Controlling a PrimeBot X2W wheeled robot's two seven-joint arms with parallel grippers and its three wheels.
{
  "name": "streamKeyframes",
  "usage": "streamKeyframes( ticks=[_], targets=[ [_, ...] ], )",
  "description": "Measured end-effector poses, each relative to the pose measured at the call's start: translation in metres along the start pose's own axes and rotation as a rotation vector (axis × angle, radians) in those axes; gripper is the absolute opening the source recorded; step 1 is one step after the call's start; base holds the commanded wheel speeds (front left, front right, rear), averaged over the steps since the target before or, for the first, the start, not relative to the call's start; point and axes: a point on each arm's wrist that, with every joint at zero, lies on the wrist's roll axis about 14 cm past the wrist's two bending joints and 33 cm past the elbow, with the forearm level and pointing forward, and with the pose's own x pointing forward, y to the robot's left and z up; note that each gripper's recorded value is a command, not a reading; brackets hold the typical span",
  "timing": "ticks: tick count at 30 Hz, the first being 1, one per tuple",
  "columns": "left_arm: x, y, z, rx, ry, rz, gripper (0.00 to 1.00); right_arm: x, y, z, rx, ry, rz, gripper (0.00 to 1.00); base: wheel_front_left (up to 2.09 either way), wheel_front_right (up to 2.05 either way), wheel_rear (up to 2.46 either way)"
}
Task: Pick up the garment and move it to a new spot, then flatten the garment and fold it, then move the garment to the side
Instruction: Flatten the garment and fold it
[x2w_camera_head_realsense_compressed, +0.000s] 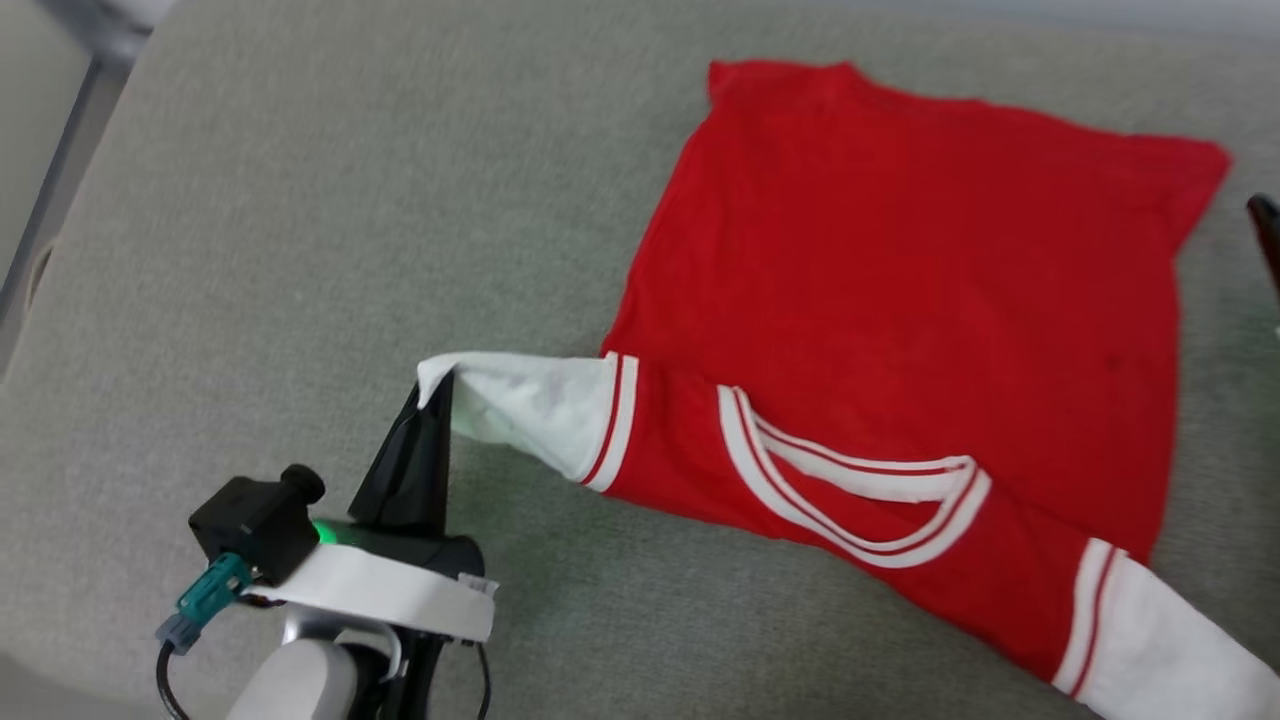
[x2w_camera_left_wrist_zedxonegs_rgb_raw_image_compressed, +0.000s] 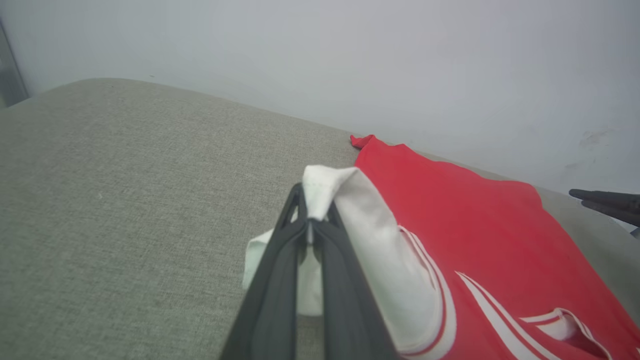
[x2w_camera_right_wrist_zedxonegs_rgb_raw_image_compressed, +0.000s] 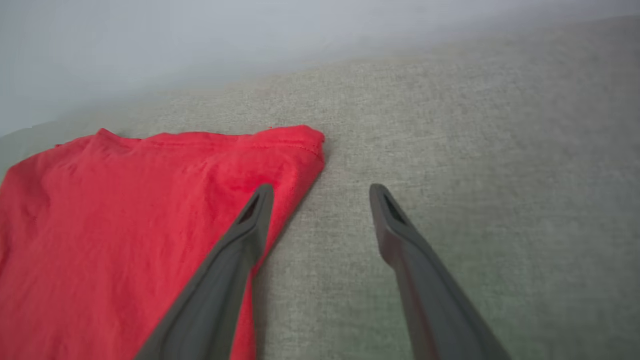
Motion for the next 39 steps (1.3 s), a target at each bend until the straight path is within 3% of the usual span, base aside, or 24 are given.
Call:
streamKeyframes(
  ticks=[5,6,11,12,13,14,22,27,32,39],
  targets=[
    [0.010,0.004,-0.003,-0.003,-0.018,0.017,0.00,0.049,0.011,-0.011,-0.054,0.152,0.011,1.00,0.00,0.00,0.00],
    [0.014,0.011,-0.009,-0.001,-0.013,0.041,0.00,0.072,0.021,-0.032,-0.059,0.261,0.027,1.00,0.00,0.00,0.00],
    [0.015,0.023,-0.021,0.009,0.010,0.078,0.00,0.091,0.024,-0.067,-0.088,0.445,0.023,1.00,0.00,0.00,0.00],
    [0.015,0.025,-0.023,0.011,0.011,0.084,0.00,0.092,0.023,-0.071,-0.090,0.471,0.020,0.94,0.00,0.00,0.00],
    [0.015,0.026,-0.024,0.014,0.013,0.089,0.00,0.092,0.023,-0.074,-0.093,0.490,0.018,0.30,0.00,0.00,0.00],
    [0.015,0.027,-0.025,0.016,0.012,0.090,0.00,0.089,0.022,-0.074,-0.086,0.509,0.017,0.00,0.00,0.00,0.00],
    [0.003,0.032,-0.027,0.032,0.024,0.099,0.00,0.056,0.011,-0.043,-0.144,0.409,-0.011,0.00,0.00,0.00,0.00],
    [-0.015,0.037,-0.027,0.037,0.046,0.118,0.00,0.002,-0.020,-0.030,-0.157,0.333,-0.072,0.00,0.00,0.00,0.00],
    [-0.026,0.038,-0.026,0.033,0.063,0.116,0.00,-0.056,-0.047,-0.043,-0.121,0.302,-0.126,0.00,0.00,0.00,0.00],
    [-0.036,0.030,-0.021,0.041,0.065,0.074,0.00,-0.147,-0.073,-0.097,-0.003,0.298,-0.212,0.00,0.00,0.00,0.00]
  ],
)
